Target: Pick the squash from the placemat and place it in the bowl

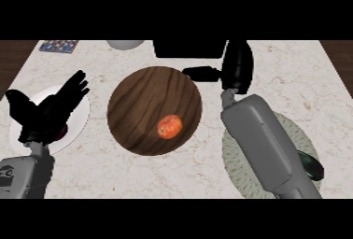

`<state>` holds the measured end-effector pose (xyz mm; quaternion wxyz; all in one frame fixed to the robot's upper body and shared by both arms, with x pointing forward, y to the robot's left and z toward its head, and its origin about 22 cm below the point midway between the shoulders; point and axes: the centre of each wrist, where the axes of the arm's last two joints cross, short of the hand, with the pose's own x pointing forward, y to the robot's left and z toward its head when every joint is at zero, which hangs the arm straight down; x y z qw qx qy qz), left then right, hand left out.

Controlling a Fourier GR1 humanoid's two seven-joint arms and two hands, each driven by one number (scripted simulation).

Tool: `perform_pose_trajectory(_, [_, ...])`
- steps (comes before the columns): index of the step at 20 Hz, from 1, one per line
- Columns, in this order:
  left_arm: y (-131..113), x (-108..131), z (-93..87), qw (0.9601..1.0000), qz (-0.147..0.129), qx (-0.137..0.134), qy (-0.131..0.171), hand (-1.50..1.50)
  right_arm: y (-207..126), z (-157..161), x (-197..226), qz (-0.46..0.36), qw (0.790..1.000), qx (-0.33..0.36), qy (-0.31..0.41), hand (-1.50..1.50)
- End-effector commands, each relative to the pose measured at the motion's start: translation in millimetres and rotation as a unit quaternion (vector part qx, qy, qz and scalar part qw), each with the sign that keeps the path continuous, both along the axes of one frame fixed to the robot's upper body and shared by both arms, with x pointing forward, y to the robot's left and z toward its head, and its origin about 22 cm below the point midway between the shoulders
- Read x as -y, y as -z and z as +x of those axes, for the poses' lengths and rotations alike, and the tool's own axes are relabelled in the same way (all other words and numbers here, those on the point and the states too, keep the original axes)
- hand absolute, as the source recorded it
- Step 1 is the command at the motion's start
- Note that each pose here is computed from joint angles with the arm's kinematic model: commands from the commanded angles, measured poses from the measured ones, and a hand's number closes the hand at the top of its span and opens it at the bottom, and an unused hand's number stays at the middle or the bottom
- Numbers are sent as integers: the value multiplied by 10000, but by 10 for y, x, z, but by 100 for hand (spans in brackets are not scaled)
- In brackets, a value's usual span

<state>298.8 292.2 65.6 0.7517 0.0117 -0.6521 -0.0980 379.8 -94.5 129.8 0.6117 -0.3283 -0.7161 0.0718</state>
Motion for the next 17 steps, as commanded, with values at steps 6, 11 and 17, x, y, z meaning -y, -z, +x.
perform_pose_trajectory(6, [162, -49, -106, 9995, -115, -129, -248, 0, -173, -1069, 278, 290, 9902, 710, -1168, -150])
perform_pose_trajectory(11, [75, -95, -153, 9996, 66, -15, -259, 0, -346, -1795, 434, 909, 9718, 832, -2012, -150])
perform_pose_trajectory(17, [161, -106, -271, 9999, 24, -68, -137, 0, -148, -2653, 662, 1108, 9670, 791, -2155, 150])
